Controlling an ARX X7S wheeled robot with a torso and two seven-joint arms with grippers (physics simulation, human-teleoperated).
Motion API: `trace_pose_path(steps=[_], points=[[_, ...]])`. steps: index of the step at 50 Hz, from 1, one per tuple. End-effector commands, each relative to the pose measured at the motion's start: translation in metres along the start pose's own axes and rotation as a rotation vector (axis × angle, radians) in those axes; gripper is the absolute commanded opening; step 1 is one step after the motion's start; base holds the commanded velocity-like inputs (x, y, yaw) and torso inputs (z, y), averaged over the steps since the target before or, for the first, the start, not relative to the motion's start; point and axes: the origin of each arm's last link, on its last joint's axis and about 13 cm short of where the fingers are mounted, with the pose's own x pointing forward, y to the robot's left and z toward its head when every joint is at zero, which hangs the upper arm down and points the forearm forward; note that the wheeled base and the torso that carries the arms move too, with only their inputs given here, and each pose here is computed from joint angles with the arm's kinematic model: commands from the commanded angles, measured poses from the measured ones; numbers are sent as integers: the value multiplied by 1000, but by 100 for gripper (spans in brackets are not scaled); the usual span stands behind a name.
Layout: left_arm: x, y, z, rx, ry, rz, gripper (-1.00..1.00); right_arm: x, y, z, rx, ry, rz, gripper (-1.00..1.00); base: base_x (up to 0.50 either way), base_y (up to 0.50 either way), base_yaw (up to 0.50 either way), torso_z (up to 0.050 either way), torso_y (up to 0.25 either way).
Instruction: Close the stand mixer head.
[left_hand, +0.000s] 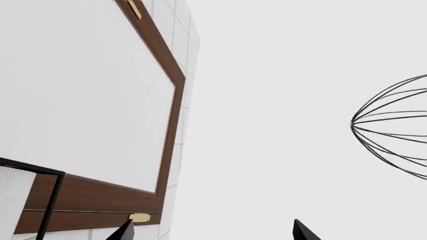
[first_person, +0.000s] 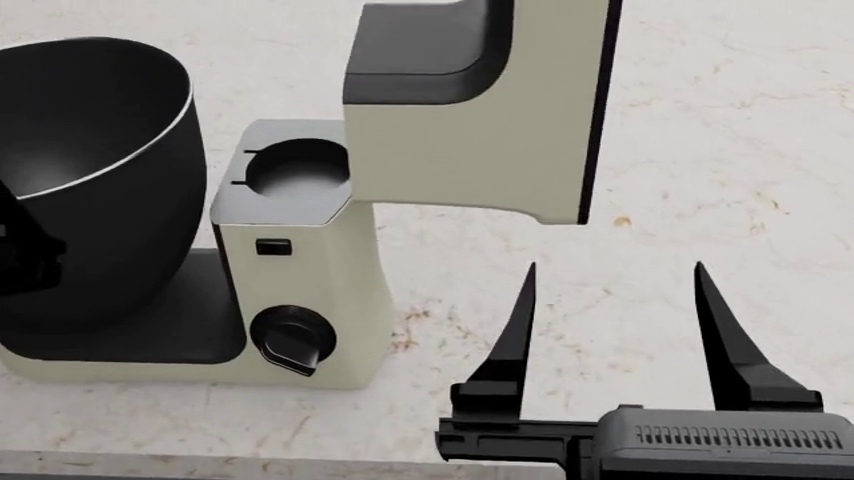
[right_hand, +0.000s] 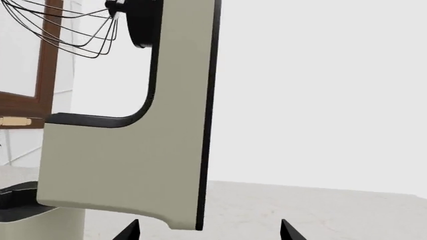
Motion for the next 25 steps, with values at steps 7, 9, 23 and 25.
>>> trace_pose_path(steps=[7,9,23,25], points=[[5,3,8,-11,-12,30,100,-4,3,8,15,-41,35,100,227,420,0,0,0],[5,3,8,-11,-13,31,100,-4,3,7,20,-42,38,100,0,0,0,0,0],[7,3,7,-10,-10,39,100,-12,-41,55,-71,-145,-163,100,0,0,0,0,0],[7,3,7,-10,-10,39,100,-19,-47,69,-52,-122,-156,100,0,0,0,0,0]])
